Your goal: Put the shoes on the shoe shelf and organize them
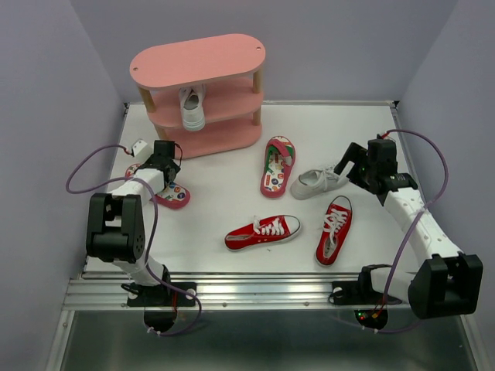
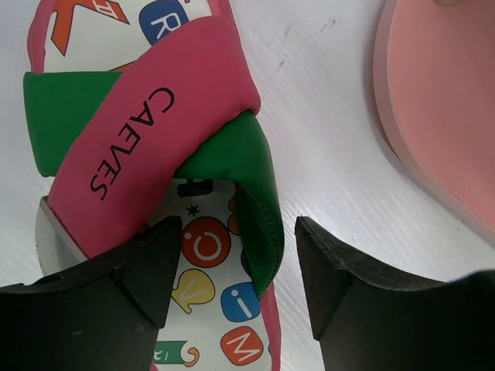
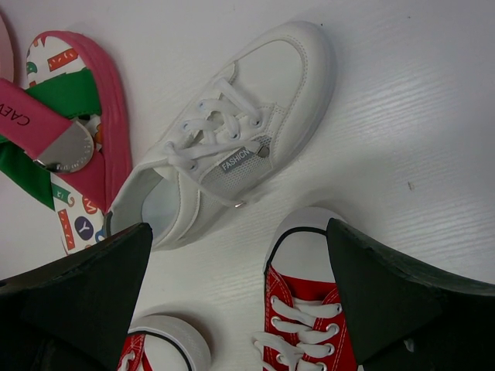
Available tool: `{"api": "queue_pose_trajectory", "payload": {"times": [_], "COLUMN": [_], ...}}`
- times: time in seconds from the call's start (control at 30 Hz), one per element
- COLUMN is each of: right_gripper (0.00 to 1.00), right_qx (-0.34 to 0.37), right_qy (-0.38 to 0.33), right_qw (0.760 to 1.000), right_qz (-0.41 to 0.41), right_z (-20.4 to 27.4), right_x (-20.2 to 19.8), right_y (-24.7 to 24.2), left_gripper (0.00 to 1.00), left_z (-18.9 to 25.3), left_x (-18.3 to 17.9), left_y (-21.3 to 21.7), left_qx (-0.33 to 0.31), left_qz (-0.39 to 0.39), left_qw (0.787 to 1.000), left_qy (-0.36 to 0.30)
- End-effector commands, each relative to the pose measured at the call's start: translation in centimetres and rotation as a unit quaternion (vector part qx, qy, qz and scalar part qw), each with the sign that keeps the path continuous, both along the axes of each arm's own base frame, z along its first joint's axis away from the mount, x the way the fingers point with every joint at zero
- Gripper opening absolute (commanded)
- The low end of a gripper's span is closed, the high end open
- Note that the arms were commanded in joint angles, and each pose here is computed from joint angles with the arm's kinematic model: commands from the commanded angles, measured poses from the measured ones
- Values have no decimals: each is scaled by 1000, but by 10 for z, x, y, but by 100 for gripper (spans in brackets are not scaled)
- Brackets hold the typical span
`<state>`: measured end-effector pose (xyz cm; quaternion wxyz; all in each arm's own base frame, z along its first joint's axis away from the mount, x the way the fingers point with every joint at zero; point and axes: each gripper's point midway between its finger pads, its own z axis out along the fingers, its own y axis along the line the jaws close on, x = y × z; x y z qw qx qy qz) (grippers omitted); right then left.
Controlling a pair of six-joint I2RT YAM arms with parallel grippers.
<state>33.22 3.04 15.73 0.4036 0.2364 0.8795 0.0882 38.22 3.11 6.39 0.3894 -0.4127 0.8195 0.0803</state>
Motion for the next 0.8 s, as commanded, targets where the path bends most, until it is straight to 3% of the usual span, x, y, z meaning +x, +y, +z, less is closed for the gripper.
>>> {"api": "queue_pose_trajectory", "payload": {"times": [0.0,0.23,0.3,0.4,0.5,0.53,0.77], "right_gripper": [100,100,100,100,100,100,100], "right_qx": [3,6,5,4,4,5,1], "right_qy": [-38,-39,-38,-41,-41,-40,-39], "right_qw": [999,999,999,999,999,999,999], "right_qz": [12,13,12,11,10,9,9], "right_z": [22,23,23,23,23,22,21], "right_x": [15,17,16,13,11,10,10], "right_y": [4,5,4,3,3,3,2], "left_gripper": [70,68,58,30,12,0,0], "left_z": [9,5,4,5,14,21,73], "left_x": [10,14,15,13,10,5,-33], "left_y": [7,8,9,10,11,10,3], "left_qx": [11,28,30,31,34,36,45], "left_qz": [24,20,21,22,22,18,-21], "left_qw": [999,999,999,999,999,999,999], "left_qy": [-27,-16,-14,-14,-16,-13,-20]}}
